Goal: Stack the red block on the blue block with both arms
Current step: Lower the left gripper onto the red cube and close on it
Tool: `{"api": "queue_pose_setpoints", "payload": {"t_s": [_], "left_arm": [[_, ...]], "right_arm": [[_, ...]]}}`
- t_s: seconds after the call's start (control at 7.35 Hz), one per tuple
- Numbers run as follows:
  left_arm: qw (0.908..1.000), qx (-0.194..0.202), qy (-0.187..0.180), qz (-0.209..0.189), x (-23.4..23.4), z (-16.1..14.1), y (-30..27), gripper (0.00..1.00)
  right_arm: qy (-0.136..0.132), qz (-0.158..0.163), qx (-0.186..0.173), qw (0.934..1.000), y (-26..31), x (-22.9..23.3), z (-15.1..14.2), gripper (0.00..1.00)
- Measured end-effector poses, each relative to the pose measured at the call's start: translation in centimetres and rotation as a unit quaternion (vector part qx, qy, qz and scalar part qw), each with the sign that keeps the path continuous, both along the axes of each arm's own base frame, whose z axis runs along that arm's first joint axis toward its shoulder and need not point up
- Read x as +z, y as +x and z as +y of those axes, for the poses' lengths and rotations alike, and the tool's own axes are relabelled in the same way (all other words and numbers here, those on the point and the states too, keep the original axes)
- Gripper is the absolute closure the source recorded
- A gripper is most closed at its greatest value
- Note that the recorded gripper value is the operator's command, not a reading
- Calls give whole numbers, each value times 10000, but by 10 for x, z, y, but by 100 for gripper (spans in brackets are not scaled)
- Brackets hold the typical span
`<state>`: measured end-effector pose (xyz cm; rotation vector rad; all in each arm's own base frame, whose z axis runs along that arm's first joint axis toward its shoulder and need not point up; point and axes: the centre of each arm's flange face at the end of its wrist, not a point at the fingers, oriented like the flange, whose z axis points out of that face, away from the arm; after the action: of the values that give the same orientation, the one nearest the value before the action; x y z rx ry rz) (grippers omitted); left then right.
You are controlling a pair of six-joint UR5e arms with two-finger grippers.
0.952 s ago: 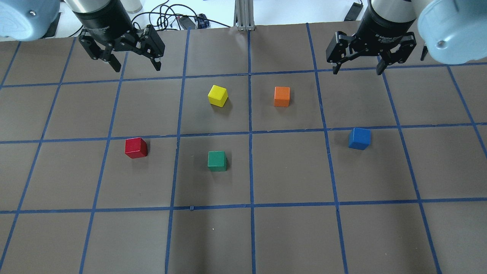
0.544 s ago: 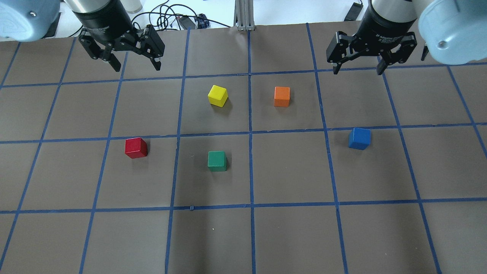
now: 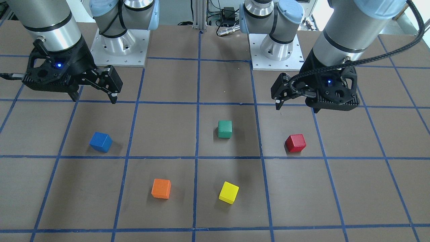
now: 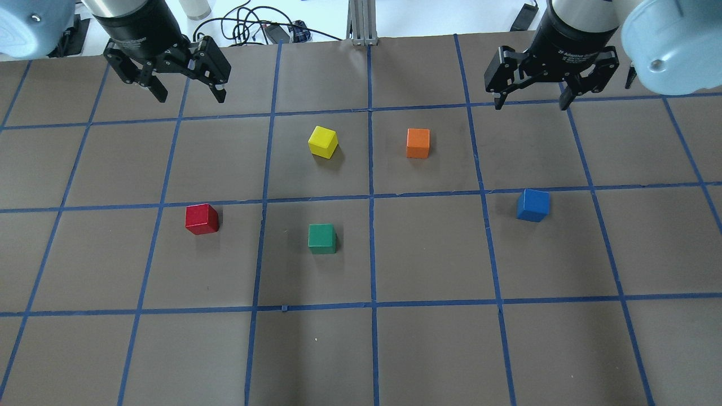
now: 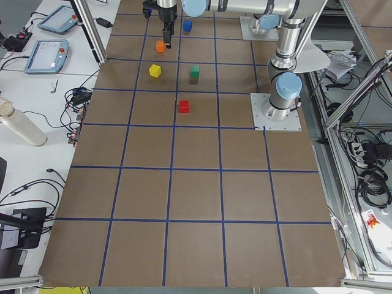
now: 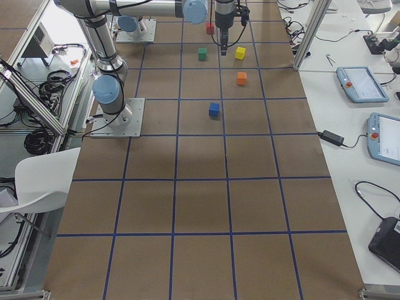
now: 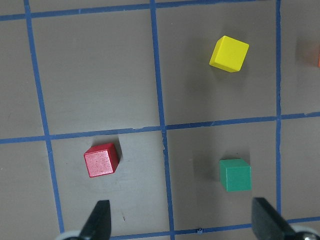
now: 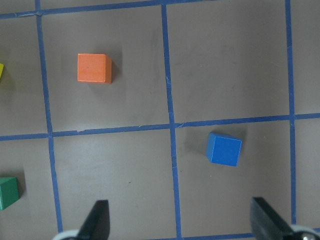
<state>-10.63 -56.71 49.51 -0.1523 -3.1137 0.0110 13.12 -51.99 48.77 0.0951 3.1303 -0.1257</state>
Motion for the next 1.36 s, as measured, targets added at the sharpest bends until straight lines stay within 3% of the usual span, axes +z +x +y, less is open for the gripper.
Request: {"api": "queue_pose_setpoints", "payload": {"t_s": [0.41, 0.82, 1.36], "left_arm": [[10000, -9, 38, 17, -55, -15, 72, 0], [9997, 153, -196, -52, -163, 0, 99, 0], [9939, 1077, 232, -1, -267, 45, 94, 0]], "right_arm": [[8, 8, 6, 10000, -1, 0, 0, 0], [36, 5, 7, 10000, -1, -3, 1, 0], [48, 12, 8, 10000, -1, -4, 1, 0]]}}
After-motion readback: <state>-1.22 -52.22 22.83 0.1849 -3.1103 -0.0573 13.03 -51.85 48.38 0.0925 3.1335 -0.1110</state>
